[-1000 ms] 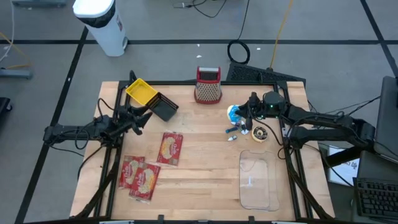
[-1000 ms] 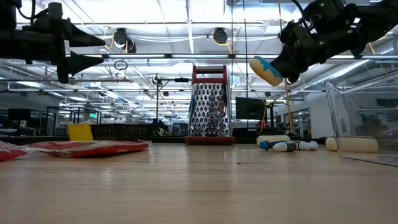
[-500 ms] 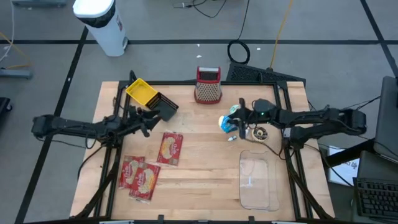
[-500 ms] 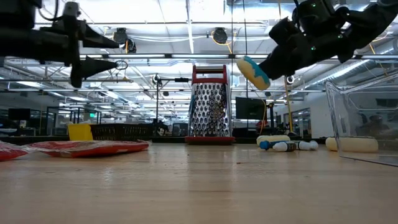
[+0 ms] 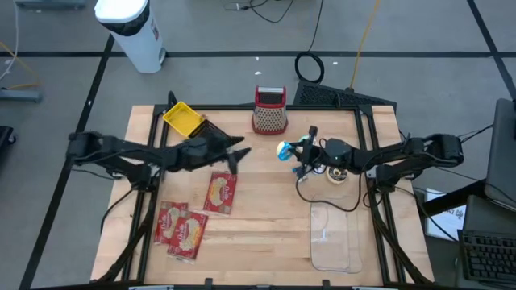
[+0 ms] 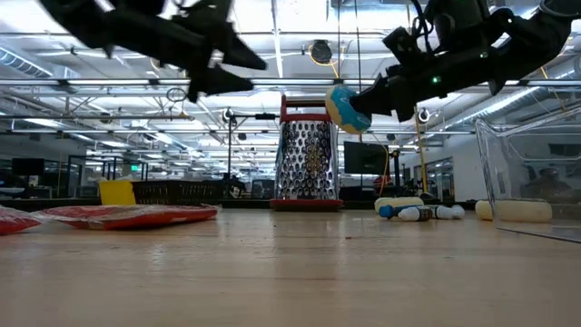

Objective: Pick & Place Food Item
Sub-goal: Put the blue donut into the yellow bin

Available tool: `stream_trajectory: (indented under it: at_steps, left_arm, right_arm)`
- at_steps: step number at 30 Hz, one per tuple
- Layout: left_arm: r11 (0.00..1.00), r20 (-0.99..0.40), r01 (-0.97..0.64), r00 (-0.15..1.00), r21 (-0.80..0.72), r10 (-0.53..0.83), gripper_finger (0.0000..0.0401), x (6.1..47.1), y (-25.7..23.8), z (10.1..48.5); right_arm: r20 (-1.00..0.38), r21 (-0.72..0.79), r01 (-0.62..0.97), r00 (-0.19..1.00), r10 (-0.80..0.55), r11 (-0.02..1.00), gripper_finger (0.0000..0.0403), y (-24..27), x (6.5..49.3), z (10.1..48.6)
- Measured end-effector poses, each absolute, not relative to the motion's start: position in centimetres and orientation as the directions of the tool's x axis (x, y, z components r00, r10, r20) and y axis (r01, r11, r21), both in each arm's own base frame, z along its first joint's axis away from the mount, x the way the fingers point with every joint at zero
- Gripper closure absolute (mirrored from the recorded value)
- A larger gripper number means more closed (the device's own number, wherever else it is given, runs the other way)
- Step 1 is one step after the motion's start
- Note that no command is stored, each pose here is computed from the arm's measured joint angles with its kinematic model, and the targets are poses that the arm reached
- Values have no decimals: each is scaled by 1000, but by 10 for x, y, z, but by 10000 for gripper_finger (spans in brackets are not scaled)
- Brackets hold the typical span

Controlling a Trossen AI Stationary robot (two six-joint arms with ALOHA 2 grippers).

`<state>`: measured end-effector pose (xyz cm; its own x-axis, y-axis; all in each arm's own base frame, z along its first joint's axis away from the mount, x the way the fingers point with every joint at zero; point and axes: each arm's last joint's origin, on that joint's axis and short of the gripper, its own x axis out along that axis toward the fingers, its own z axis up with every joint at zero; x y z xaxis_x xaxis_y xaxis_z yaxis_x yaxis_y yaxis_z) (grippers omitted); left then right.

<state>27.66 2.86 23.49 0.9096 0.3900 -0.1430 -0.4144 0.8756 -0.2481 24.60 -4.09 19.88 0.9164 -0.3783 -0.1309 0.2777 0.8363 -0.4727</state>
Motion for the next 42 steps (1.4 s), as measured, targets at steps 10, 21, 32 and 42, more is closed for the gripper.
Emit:
stream_trajectory:
  at_steps: [10,21,32,42]
  left_arm:
    - [940,-198,-318,936,-126,291,144,353,31,225]
    - [944,-173,-320,937,-83,302,144,386,34,229]
    - [925,-183,-376,914,-54,361,144,385,40,228]
    - [946,-208,-288,944,-148,255,222,385,45,226]
  right_arm:
    - [-93,-565,365,863,-497,740,365,-37,246,202]
    - [-79,-561,361,872,-483,745,365,-33,246,203]
    - [-38,-563,355,891,-452,747,365,-24,247,208]
    - [-37,-543,356,894,-446,760,365,-24,248,208]
